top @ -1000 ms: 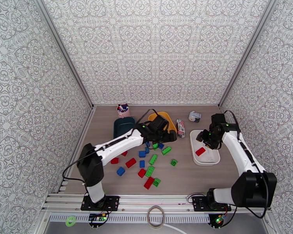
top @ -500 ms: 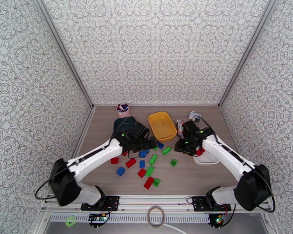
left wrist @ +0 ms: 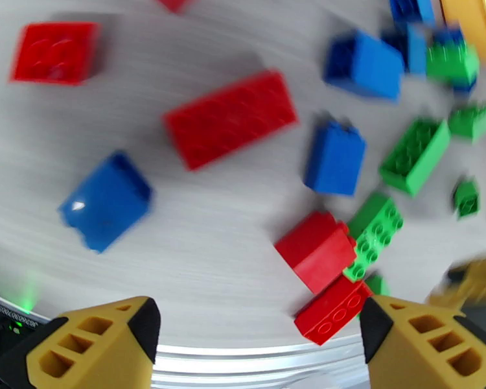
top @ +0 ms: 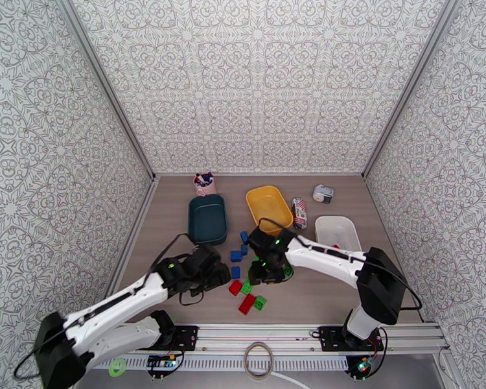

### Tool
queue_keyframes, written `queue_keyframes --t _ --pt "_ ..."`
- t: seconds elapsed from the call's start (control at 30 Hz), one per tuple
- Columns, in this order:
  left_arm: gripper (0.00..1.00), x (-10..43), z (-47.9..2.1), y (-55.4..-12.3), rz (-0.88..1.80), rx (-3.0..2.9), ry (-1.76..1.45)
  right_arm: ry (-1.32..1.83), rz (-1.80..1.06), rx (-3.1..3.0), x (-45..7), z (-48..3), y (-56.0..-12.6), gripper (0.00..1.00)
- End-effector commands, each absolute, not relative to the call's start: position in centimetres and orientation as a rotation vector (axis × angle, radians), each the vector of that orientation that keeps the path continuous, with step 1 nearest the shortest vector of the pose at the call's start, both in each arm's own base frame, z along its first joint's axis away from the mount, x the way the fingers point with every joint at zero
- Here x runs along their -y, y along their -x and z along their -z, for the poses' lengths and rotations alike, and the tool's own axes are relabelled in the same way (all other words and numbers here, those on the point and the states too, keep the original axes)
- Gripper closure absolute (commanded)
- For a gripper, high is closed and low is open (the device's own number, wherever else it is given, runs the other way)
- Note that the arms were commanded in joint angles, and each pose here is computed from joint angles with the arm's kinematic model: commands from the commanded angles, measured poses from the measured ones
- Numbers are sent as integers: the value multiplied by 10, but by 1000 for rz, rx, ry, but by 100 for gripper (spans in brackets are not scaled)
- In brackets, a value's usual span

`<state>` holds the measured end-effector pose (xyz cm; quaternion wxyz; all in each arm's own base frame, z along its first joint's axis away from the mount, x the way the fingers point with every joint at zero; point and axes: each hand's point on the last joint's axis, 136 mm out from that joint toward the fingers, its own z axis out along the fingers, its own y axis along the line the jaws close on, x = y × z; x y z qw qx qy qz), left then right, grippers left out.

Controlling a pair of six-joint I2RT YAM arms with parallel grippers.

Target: Sort the legos into containers by color

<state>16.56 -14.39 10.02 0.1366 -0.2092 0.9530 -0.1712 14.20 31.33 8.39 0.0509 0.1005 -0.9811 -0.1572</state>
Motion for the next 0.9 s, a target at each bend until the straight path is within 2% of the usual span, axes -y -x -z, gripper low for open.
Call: queue_keyframes --t 0.0,0.37,0.87 --pt "11 120 -102 -171 518 -2688 818 -289 566 2937 -342 -90 -126 45" --pt "8 74 -119 -197 498 -2663 894 -248 551 2886 -371 -69 -72 38" --pt "7 68 -129 -195 561 -2628 879 -66 363 2963 -356 -42 -80 29"
